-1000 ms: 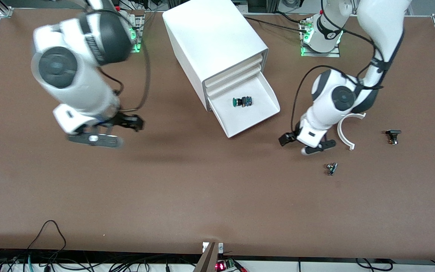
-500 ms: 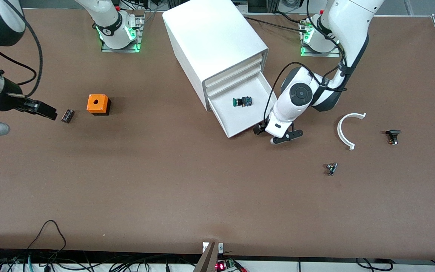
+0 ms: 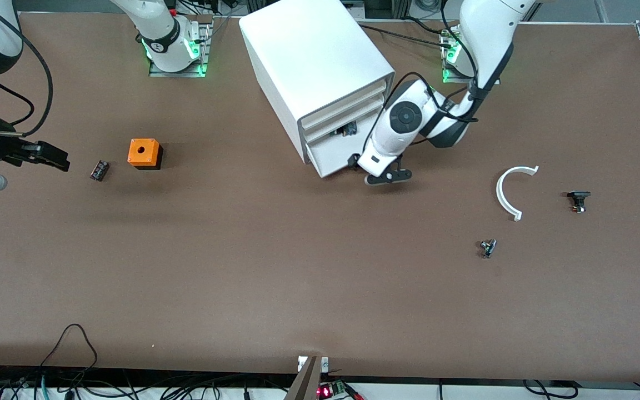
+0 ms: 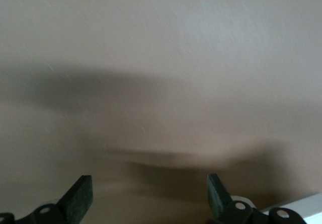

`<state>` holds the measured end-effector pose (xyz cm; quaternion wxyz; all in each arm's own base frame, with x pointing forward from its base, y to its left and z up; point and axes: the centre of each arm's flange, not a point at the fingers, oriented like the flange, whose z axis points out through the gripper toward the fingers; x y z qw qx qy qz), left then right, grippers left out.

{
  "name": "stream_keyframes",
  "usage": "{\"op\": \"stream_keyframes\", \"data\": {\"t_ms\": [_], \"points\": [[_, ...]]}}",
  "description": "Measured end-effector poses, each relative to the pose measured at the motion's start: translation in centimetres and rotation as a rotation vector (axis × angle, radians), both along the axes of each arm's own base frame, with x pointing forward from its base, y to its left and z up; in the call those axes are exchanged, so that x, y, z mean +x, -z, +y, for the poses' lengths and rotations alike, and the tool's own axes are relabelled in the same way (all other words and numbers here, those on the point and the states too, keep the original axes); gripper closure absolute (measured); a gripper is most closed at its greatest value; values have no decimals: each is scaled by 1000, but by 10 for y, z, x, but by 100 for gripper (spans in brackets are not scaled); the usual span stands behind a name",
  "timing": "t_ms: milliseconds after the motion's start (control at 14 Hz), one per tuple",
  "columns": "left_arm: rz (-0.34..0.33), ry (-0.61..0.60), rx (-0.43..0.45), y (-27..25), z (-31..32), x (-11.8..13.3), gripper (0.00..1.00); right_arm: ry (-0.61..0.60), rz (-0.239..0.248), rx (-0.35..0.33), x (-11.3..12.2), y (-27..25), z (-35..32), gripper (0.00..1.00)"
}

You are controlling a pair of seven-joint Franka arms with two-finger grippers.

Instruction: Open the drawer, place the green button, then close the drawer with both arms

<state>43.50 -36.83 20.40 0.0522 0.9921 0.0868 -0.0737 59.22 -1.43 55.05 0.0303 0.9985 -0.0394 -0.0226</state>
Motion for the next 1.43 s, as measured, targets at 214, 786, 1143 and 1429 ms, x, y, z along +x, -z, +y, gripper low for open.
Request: {"op": "stream_keyframes", "data": {"t_ms": [214,786,1143,1429], "points": [[15,55,-12,-4,-23,-24,0,-11,0,6,-22,-6,0,0],[-4,23,-22,-16,-11,-9,0,-35,-16,15,-49,-2,-12,0],[-68,-75,-36,-48,32,34,0,-39,-22,16,-50,-5,-10,0],[-186,-220,-50,-115,101,93,0,-40,-30,17,-49,-9,-10,0]]}}
